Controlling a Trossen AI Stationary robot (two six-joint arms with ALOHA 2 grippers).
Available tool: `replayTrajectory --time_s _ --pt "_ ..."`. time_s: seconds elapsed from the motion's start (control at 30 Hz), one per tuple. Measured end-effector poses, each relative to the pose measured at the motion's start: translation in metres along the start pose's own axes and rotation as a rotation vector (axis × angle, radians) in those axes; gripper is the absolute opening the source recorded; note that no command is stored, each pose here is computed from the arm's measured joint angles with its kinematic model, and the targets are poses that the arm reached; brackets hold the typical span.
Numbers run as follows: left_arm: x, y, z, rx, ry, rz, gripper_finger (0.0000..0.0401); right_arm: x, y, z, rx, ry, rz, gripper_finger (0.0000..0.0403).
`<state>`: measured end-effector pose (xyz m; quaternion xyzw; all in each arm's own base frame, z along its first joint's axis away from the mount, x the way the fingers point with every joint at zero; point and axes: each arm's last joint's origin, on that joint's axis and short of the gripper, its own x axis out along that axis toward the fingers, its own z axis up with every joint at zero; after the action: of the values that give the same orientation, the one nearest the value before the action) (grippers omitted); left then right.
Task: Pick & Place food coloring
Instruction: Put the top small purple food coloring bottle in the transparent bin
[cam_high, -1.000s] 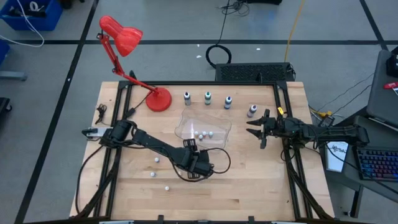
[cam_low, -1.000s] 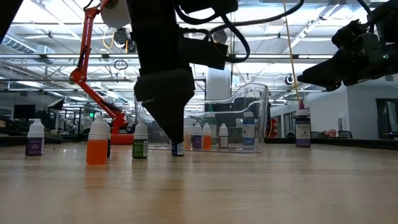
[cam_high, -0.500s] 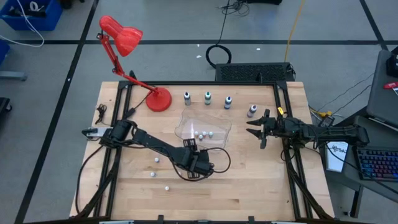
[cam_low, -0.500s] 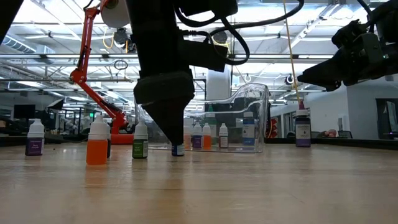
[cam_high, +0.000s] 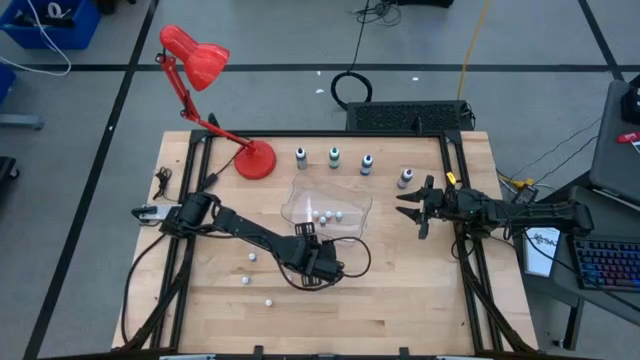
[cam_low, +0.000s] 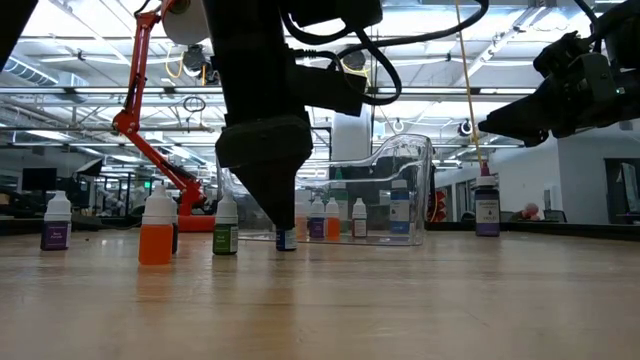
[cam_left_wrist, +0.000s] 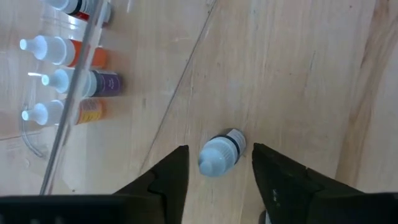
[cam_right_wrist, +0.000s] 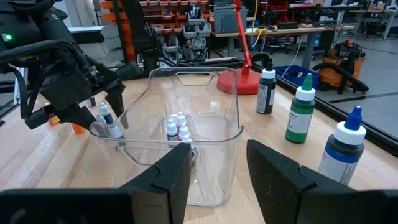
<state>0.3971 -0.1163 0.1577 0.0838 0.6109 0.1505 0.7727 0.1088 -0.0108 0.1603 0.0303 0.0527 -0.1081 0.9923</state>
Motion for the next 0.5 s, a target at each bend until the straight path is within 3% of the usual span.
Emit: replayTrajectory --time_s 0.5 --pt "0.0035 0.0100 0.0040 -0.047 0.035 -0.071 0.0079 0.0000 0.0000 0.0000 0.000 0.000 0.000 0.0144"
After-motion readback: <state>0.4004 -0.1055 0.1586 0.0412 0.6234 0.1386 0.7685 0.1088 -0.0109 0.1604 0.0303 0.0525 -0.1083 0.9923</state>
